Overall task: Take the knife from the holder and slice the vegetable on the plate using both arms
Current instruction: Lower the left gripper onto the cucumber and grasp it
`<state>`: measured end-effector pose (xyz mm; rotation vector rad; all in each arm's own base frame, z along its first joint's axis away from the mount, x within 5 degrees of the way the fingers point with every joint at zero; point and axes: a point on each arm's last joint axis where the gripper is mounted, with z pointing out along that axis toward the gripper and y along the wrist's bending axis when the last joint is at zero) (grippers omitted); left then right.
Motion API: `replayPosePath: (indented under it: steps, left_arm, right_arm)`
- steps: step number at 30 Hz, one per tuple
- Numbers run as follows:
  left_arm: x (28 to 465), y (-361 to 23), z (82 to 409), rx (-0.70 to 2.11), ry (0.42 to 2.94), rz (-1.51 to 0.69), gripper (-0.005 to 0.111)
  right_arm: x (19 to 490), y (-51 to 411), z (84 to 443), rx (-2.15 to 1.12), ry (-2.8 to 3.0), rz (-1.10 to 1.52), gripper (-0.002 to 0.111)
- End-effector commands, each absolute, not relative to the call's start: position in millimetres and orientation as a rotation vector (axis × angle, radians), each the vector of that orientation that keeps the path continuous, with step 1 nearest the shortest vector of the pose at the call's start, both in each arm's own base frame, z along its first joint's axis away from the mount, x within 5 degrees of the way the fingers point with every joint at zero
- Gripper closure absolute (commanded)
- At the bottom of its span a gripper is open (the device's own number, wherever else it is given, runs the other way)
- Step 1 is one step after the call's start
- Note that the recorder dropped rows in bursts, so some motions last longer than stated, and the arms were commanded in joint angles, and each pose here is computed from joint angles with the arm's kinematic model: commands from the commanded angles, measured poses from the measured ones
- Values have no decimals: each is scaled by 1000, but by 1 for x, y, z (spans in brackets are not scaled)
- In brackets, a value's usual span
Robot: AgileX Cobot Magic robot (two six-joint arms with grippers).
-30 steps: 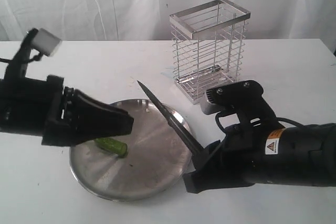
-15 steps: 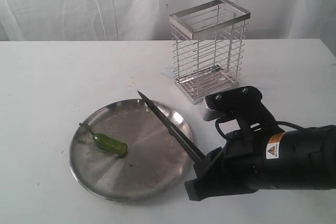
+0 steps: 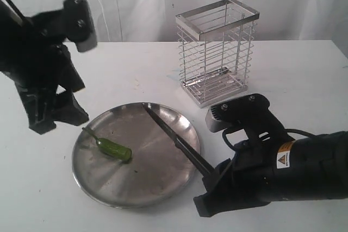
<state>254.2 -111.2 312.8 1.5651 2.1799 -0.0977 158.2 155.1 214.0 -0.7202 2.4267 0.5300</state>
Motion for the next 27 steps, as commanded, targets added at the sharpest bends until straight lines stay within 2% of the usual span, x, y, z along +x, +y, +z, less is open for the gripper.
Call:
replayPosePath:
  steps: [1,12,27]
  left_arm:
    - [277,-122,279,1713,2161,-100,40]
    - [318,-136,212,1960,1986,-26,40]
    - [333,-140,159,2150,1908,-33,40]
  right_arm:
    - [157,155,215,-736,2424,532,107]
    - [158,155,216,-690,2432,547,107]
    - [159,156,217,-673,2412,551,107]
